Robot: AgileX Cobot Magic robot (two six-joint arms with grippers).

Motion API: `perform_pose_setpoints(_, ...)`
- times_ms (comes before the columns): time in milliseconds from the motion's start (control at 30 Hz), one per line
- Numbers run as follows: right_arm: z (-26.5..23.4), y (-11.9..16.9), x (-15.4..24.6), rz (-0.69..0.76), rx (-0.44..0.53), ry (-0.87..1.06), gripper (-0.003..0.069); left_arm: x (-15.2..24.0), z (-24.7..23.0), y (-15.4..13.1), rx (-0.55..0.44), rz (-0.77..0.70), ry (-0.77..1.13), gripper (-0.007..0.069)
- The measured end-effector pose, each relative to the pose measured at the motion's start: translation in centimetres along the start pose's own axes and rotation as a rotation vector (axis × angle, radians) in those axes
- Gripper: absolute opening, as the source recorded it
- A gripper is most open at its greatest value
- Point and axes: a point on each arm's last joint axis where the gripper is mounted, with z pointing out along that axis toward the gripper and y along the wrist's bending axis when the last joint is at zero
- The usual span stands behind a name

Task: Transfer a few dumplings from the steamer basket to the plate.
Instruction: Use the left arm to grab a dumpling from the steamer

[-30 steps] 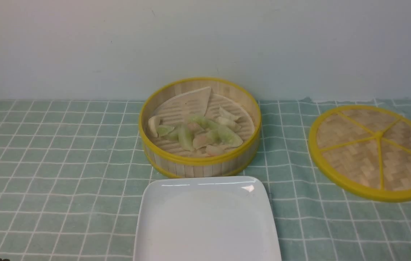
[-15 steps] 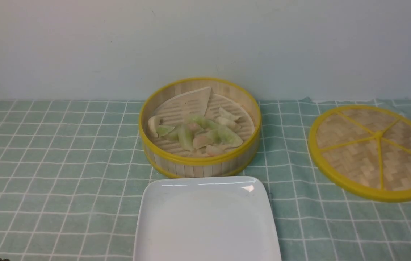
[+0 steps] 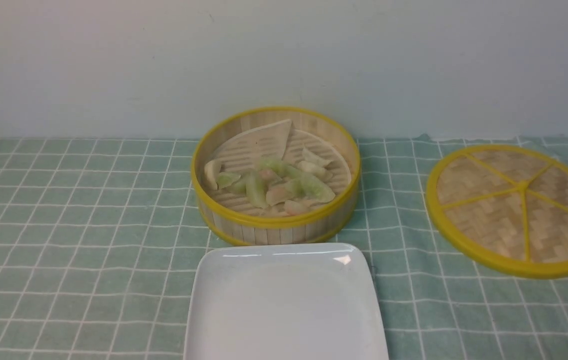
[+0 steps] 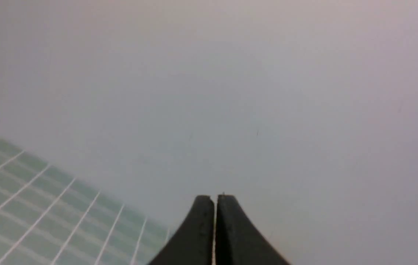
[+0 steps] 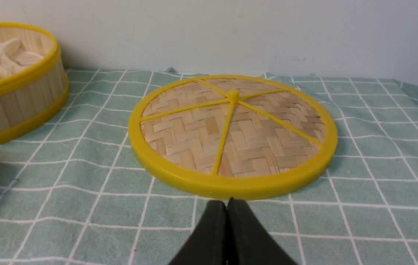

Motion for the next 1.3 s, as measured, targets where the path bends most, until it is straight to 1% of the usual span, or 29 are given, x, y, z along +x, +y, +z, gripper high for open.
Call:
perform_pose_setpoints(33, 0.0, 0.0, 0.0, 0.0, 0.0, 0.0, -0.0014, -0.1, 0.0, 0.0, 0.0, -0.011, -0.009, -0.0006)
perform_pose_setpoints(100, 0.0, 0.0, 0.0, 0.0, 0.0, 0.0, -0.0014, -1.2, 0.0, -0.5, 0.015, -0.123, -0.065, -0.0006)
perform_pose_setpoints(133, 0.0, 0.0, 0.0, 0.0, 0.0, 0.0, -0.0014, -1.8, 0.0, -1.1, 0.031, -0.139, -0.069, -0.0006)
perform_pose_setpoints(167, 0.0, 0.0, 0.0, 0.0, 0.0, 0.0, -0.0014, -2.2, 0.0, -1.5, 0.041, -0.144, -0.062, -0.0006)
perform_pose_setpoints(200, 0.0, 0.0, 0.0, 0.0, 0.0, 0.0, -0.0014, -3.2, 0.2, -2.6, 0.063, -0.138, -0.047, -0.0006)
perform_pose_setpoints(267, 0.0, 0.0, 0.0, 0.0, 0.0, 0.0, -0.0014, -3.8, 0.5, -3.5, 0.066, -0.118, 0.001, -0.0006)
perform_pose_setpoints(333, 0.0, 0.0, 0.0, 0.0, 0.0, 0.0, -0.0014, -5.1, 1.9, -5.8, 0.049, -0.032, 0.181, -0.0006)
perform_pose_setpoints(400, 0.0, 0.0, 0.0, 0.0, 0.0, 0.0, -0.0014, -5.6, 3.5, -7.2, 0.013, 0.039, 0.357, -0.0006)
perform_pose_setpoints(433, 0.0, 0.0, 0.0, 0.0, 0.0, 0.0, -0.0014, -5.7, 4.4, -7.7, -0.006, 0.064, 0.448, -0.0006)
perform_pose_setpoints(500, 0.0, 0.0, 0.0, 0.0, 0.0, 0.0, -0.0014, -5.4, 7.0, -8.6, -0.051, 0.151, 0.701, -0.0006)
perform_pose_setpoints(533, 0.0, 0.0, 0.0, 0.0, 0.0, 0.0, -0.0014, -5.6, 7.0, -8.8, -0.044, 0.161, 0.71, -0.0006)
perform_pose_setpoints(567, 0.0, 0.0, 0.0, 0.0, 0.0, 0.0, -0.0014, -5.4, 8.9, -9.4, -0.056, 0.213, 0.854, -0.0006)
perform_pose_setpoints(633, 0.0, 0.0, 0.0, 0.0, 0.0, 0.0, -0.0014, -4.6, 12.0, -9.6, -0.052, 0.3, 1.068, -0.0006)
perform_pose_setpoints(667, 0.0, 0.0, 0.0, 0.0, 0.0, 0.0, -0.0014, -4.3, 12.6, -9.4, -0.053, 0.311, 1.097, -0.0006)
perform_pose_setpoints(700, 0.0, 0.0, 0.0, 0.0, 0.0, 0.0, -0.0014, -3.7, 14.8, -9.4, -0.04, 0.344, 1.18, -0.0006)
perform_pose_setpoints(767, 0.0, 0.0, 0.0, 0.0, 0.0, 0.0, -0.0014, -2.4, 17.4, -9.2, -0.02, 0.377, 1.26, -0.0006)
perform_pose_setpoints(867, 0.0, 0.0, 0.0, 0.0, 0.0, 0.0, -0.0014, 0.6, 21.1, -9.8, 0.036, 0.448, 1.355, -0.0006)
perform_pose_setpoints(1000, 0.0, 0.0, 0.0, 0.0, 0.0, 0.0, -0.0014, 3.5, 23.7, -11.5, 0.111, 0.543, 1.395, -0.0006)
perform_pose_setpoints(1033, 0.0, 0.0, 0.0, 0.0, 0.0, 0.0, -0.0014, 4.4, 24.2, -11.7, 0.119, 0.562, 1.413, -0.0006)
perform_pose_setpoints(1067, 0.0, 0.0, 0.0, 0.0, 0.0, 0.0, -0.0014, 4.4, 24.2, -11.8, 0.125, 0.568, 1.41, -0.0006)
perform_pose_setpoints(1100, 0.0, 0.0, 0.0, 0.0, 0.0, 0.0, -0.0014, 5.5, 24.9, -12.1, 0.14, 0.605, 1.431, -0.0006)
perform_pose_setpoints(1133, 0.0, 0.0, 0.0, 0.0, 0.0, 0.0, -0.0014, 6.6, 25.7, -12.2, 0.145, 0.638, 1.449, -0.0006)
perform_pose_setpoints(1167, 0.0, 0.0, 0.0, 0.0, 0.0, 0.0, -0.0014, 6.8, 25.8, -12.3, 0.148, 0.646, 1.453, -0.0006)
perform_pose_setpoints(1200, 0.0, 0.0, 0.0, 0.0, 0.0, 0.0, -0.0014, 8.2, 27.0, -12.1, 0.151, 0.694, 1.468, -0.0006)
perform_pose_setpoints(1267, 0.0, 0.0, 0.0, 0.0, 0.0, 0.0, -0.0014, 9.1, 27.8, -11.9, 0.156, 0.727, 1.475, -0.0006)
perform_pose_setpoints(1300, 0.0, 0.0, 0.0, 0.0, 0.0, 0.0, -0.0014, 9.8, 28.8, -11.8, 0.16, 0.768, 1.458, -0.0004)
